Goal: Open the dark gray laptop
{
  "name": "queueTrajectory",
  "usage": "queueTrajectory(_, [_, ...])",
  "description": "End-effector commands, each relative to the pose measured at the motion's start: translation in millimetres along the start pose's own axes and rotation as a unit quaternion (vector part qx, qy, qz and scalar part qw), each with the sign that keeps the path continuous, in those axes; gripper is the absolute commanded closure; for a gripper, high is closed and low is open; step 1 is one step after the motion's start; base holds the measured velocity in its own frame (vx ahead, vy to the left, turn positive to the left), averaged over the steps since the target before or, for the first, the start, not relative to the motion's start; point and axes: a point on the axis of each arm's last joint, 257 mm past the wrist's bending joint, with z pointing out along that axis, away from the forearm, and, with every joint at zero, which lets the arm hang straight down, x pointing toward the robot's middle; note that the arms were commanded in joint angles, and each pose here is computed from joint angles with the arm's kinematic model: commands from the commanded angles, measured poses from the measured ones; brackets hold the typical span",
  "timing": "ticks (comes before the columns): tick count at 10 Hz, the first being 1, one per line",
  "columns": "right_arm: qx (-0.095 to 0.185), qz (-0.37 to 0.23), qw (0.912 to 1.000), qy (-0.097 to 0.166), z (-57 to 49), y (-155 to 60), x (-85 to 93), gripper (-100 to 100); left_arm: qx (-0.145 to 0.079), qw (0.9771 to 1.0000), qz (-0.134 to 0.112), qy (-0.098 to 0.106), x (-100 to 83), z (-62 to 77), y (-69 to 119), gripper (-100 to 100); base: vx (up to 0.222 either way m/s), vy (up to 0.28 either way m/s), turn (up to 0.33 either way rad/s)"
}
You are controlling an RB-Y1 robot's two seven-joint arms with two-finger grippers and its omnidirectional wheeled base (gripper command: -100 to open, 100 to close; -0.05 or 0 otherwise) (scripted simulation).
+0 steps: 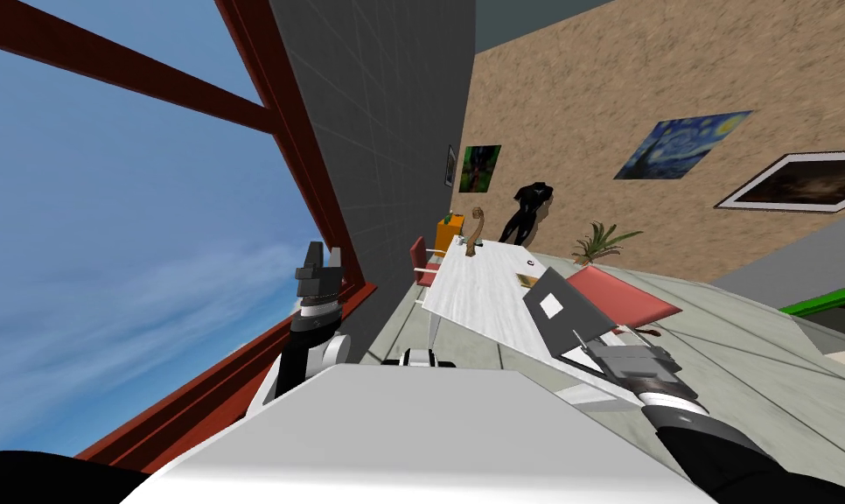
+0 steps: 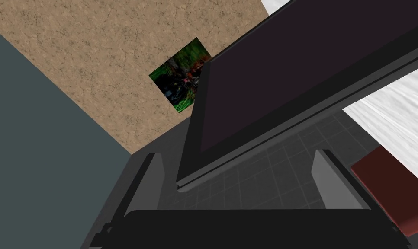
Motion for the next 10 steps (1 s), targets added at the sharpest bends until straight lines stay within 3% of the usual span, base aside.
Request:
queueTrajectory(1, [0.003,-0.005,1.0000,0.003,-2.2,-9,0.9,-100,0.000,1.0000,0.000,0.000,0.0,0.0,0.0,0,0.090,-0.007,0.030])
queueTrajectory(2, [0.001,-0.005,1.0000,0.002,-1.3,-5,0.6,-100,0.000,1.0000,0.000,0.000,0.0,0.0,0.0,0,0.056,-0.008,0.010])
queueTrajectory(3, [0.002,-0.004,1.0000,0.002,-1.4,-6,0.6,100,0.000,1.0000,0.000,0.000,0.0,0.0,0.0,0,0.009,-0.010,-0.014])
queueTrajectory(4, [0.004,0.034,0.9994,0.002,2.7,-10,3.4,100,0.000,1.0000,0.000,0.000,0.0,0.0,0.0,0,-0.024,-0.051,0.009])
queueTrajectory(10, [0.005,0.132,0.9912,0.004,11.5,-12,12.2,100,0.000,1.0000,0.000,0.000,0.0,0.0,0.0,0,-0.054,-0.046,0.023])
